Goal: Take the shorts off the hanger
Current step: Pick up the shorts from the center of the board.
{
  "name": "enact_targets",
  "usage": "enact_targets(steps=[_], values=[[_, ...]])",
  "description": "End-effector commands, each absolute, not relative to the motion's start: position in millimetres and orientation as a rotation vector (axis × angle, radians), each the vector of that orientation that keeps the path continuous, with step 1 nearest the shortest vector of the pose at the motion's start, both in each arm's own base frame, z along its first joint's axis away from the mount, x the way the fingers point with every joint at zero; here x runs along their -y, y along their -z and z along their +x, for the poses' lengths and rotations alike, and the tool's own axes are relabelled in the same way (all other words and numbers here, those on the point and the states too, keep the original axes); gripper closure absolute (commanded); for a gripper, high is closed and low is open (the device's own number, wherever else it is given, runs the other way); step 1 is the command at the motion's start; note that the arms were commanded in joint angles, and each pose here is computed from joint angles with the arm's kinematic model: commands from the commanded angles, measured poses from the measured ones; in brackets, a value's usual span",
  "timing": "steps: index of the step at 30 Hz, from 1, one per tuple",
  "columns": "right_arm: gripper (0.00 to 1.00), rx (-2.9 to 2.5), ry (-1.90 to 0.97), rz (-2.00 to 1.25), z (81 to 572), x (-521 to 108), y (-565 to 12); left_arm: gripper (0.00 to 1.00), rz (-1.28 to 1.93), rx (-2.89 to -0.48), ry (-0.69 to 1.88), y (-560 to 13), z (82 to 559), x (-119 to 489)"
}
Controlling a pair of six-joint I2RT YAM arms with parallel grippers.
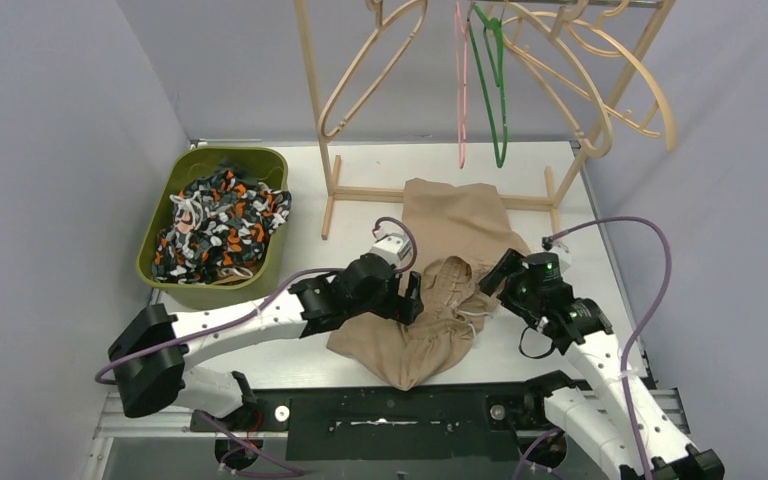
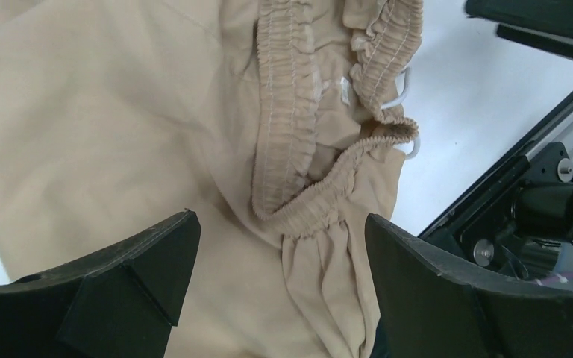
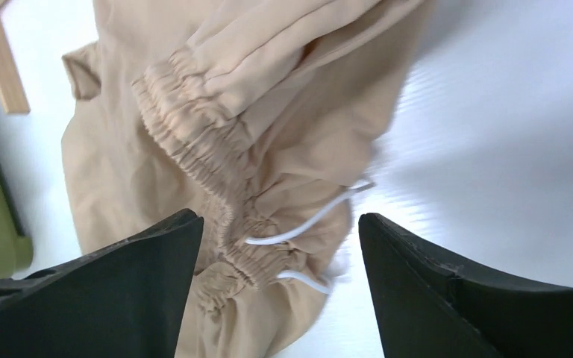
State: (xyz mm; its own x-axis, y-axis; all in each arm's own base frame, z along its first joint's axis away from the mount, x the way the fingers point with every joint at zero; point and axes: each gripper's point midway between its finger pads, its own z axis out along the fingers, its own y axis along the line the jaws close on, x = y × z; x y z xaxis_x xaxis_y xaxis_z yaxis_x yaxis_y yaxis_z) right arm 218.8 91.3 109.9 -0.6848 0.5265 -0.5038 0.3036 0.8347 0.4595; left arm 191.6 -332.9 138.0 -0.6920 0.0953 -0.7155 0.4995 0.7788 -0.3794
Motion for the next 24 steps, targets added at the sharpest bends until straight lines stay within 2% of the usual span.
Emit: enact_targets(steps=[1, 10, 18, 21, 24], values=[[0.2, -2.252, -0.183, 0.754, 207.0, -39.9, -126.8, 0.18, 0.48, -2.064, 0.814, -188.9, 212.9, 380.9], [0.14, -1.957, -0.162, 1.064, 190.1, -3.4, -159.6, 0.17, 0.705, -2.102, 0.744, -148.0, 209.2, 435.4], [0.14, -1.945, -0.22, 1.08, 181.6, -6.6, -151.2, 0.17, 0.707, -2.205, 0.519, -85.7, 237.3, 459.5], [0.14, -1.975, -0.239, 1.076, 181.0, -11.8, -143.1, 0.17, 0.749, -2.282, 0.468, -45.8, 234.8, 462.8], [0.14, -1.994, -0.243, 1.069, 180.1, -14.0, -139.3, 0.17, 0.659, -2.387, 0.207, -0.2, 240.2, 432.0]])
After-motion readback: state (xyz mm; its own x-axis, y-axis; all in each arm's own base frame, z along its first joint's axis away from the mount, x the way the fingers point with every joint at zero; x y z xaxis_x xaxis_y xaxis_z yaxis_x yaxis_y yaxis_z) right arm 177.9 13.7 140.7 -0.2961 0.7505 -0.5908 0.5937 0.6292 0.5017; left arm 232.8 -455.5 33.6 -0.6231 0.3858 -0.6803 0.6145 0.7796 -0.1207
